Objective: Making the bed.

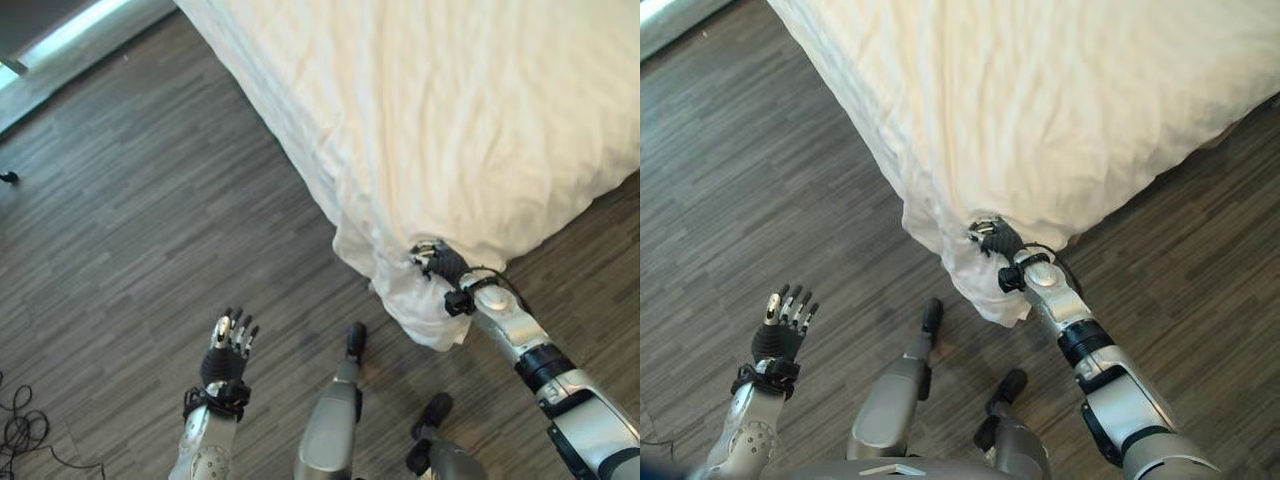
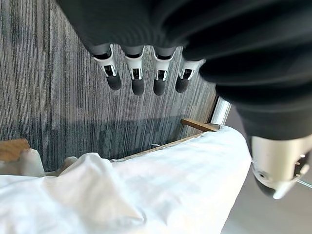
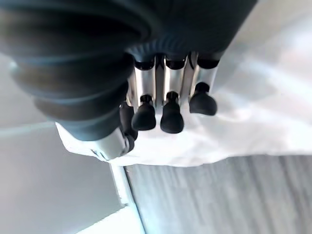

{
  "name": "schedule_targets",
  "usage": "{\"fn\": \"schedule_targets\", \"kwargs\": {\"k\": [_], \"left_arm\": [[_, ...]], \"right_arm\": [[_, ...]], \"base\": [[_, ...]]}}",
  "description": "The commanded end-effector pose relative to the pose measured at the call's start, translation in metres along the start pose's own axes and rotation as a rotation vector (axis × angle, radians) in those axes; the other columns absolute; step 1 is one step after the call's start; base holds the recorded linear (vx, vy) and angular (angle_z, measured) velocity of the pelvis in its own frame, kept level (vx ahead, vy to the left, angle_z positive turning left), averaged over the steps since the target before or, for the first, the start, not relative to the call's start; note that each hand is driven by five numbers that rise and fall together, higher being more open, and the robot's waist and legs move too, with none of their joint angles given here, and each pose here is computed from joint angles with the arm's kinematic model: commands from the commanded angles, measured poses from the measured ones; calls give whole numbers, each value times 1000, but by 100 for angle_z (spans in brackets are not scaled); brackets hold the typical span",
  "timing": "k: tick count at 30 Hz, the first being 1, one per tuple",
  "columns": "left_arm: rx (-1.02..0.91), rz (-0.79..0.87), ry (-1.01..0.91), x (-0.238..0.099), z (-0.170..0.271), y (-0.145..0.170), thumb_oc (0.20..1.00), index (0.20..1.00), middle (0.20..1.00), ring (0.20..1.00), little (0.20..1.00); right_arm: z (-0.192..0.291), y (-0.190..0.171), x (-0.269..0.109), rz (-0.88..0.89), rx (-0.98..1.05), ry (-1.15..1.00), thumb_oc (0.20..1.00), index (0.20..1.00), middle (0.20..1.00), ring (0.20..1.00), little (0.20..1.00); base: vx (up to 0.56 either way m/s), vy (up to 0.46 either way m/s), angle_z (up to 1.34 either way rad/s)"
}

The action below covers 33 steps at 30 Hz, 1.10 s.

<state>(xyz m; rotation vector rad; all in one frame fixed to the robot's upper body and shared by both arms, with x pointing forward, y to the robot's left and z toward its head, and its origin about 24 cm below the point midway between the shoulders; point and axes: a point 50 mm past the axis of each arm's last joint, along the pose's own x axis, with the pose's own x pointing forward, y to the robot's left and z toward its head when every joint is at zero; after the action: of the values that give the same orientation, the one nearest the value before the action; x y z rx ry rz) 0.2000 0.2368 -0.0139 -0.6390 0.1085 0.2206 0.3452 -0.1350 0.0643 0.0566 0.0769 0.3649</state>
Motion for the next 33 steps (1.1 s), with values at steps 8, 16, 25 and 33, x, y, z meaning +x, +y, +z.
{"fn": "schedule_targets", "kwargs": {"k": [8, 16, 25, 33], "left_arm": [[-7, -81, -33, 10, -1, -21, 1000, 1000, 1000, 1000, 1000], [-3, -109, -63, 6, 6, -18, 1000, 1000, 1000, 1000, 1000], [93, -57, -182, 10, 38, -5, 1000, 1000, 1000, 1000, 1000], [236, 81, -279, 9, 56, 6, 1000, 1000, 1000, 1000, 1000]], "right_arm": [[-126, -35, -66, -481, 468, 332, 200, 200, 200, 200, 200], [-189, -93, -205, -1012, 673, 504, 200, 200, 200, 200, 200], [-122, -178, -255, -1297, 458, 201, 200, 200, 200, 200, 200], [9, -113, -171, -770, 4, -344, 1000, 1000, 1000, 1000, 1000]], "base": [[11, 25, -6], [35, 56, 0], [41, 31, -14], [101, 37, -20]]}}
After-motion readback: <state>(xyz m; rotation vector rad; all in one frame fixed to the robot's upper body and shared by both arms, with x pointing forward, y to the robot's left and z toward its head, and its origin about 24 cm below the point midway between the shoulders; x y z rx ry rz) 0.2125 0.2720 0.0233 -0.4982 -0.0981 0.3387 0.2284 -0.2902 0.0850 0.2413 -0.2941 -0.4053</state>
